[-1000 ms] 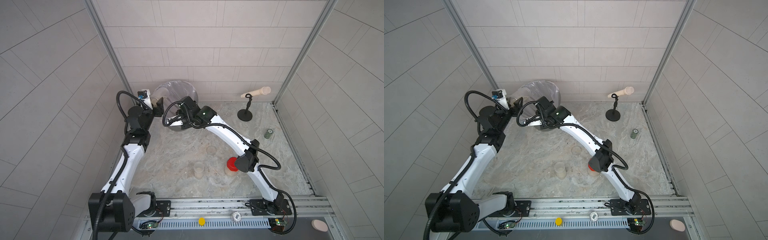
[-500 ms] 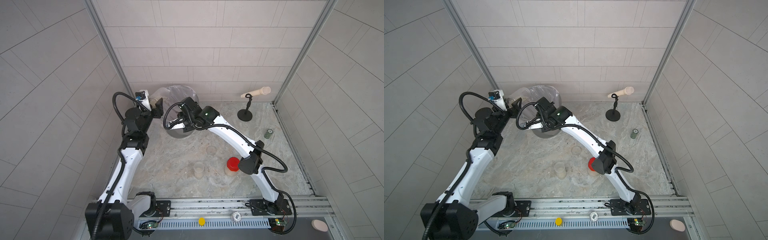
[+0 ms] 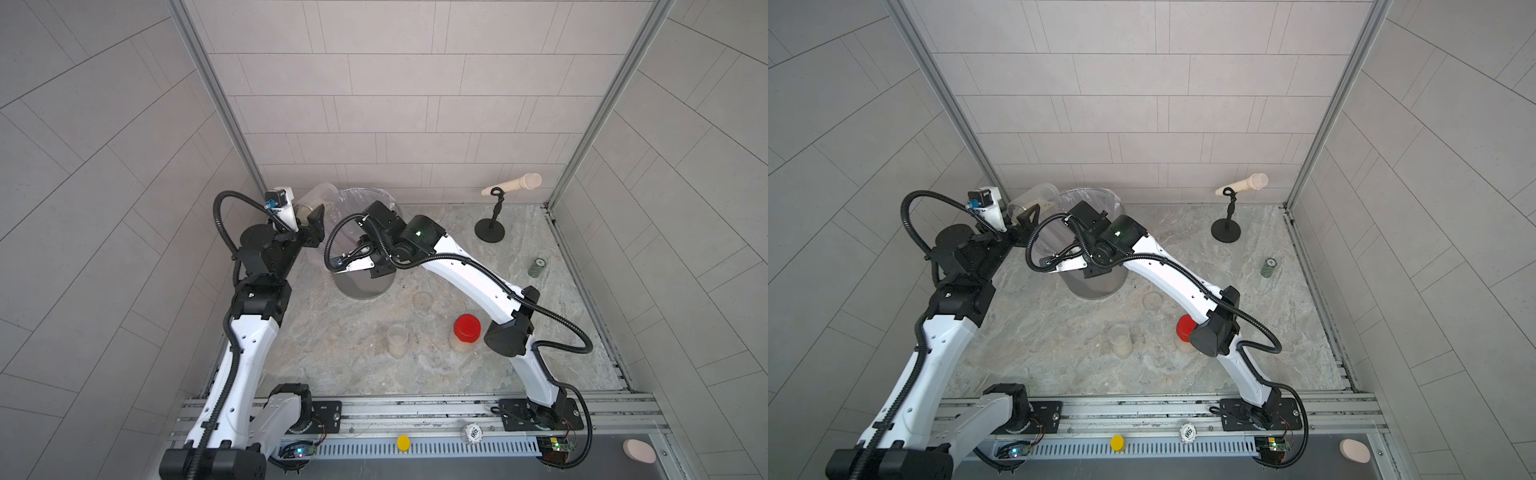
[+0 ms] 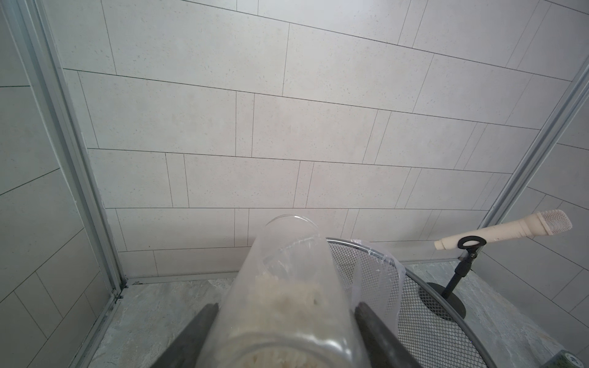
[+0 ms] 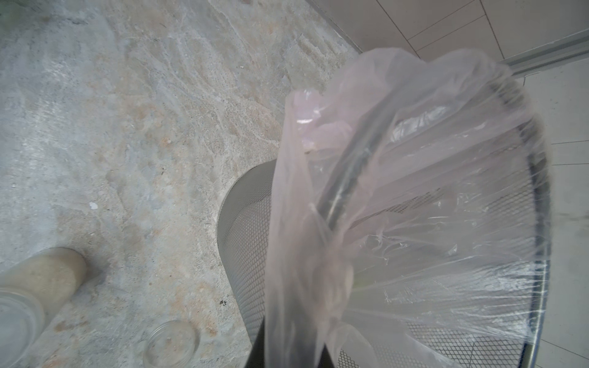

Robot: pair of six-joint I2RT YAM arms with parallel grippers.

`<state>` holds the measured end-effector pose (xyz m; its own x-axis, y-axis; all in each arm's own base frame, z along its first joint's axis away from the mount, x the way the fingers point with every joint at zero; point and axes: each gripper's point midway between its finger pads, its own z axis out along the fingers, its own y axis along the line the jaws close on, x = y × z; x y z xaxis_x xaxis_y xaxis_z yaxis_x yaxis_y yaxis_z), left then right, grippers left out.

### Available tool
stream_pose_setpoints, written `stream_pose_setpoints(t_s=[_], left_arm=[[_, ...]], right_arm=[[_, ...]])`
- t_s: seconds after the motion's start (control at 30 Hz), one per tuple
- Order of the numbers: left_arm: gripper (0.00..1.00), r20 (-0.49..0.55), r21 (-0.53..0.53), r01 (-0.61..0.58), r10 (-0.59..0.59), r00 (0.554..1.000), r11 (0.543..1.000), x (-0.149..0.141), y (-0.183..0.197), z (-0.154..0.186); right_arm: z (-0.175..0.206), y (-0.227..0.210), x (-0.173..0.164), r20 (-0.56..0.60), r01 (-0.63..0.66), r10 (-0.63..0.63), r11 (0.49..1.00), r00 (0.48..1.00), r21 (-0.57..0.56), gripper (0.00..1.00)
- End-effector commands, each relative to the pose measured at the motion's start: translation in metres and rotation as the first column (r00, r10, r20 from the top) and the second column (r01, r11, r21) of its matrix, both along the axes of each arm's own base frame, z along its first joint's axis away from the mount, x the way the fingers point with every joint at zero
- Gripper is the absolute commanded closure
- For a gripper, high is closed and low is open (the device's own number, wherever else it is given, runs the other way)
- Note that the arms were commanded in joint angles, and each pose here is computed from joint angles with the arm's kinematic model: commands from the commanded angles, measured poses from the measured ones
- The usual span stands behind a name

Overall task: Empty moldy rice from jars
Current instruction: Move the trash bin to the center of the board.

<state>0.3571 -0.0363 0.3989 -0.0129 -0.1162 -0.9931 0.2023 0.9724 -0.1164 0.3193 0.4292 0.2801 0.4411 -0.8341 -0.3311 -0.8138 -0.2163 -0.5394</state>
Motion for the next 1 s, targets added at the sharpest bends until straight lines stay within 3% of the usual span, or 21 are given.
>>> stream_pose_setpoints(t_s=[0.0, 0.23, 0.43, 0.8, 0.97], left_arm=[[0.79, 0.001, 0.007, 0.024, -0.024, 1.0, 1.0, -0.013, -0.005, 0.0], [0.79, -0.075, 0.005, 0.079, -0.078, 0.994, 0.997, -0.026, -0.015, -0.017], [0.79, -0.076, 0.004, 0.081, -0.08, 0.994, 0.997, -0.036, -0.015, -0.026], [0.81, -0.105, -0.01, 0.113, -0.114, 0.988, 0.994, -0.034, -0.025, -0.038], [0.81, -0.13, 0.006, 0.111, -0.11, 0.985, 0.994, -0.034, -0.028, -0.04]], right_arm=[[0.056, -0.013, -0.019, 0.105, -0.022, 0.015, 0.997, 0.994, 0.067, 1.0], [0.064, -0.028, -0.04, 0.034, -0.019, 0.016, 0.995, 0.999, 0.096, 1.0], [0.058, -0.033, -0.044, 0.02, -0.011, 0.009, 0.996, 1.0, 0.087, 1.0], [0.05, -0.018, -0.036, 0.02, 0.021, -0.023, 0.995, 1.0, 0.098, 1.0], [0.051, -0.012, -0.029, 0.025, 0.044, -0.047, 0.992, 0.999, 0.116, 0.93]])
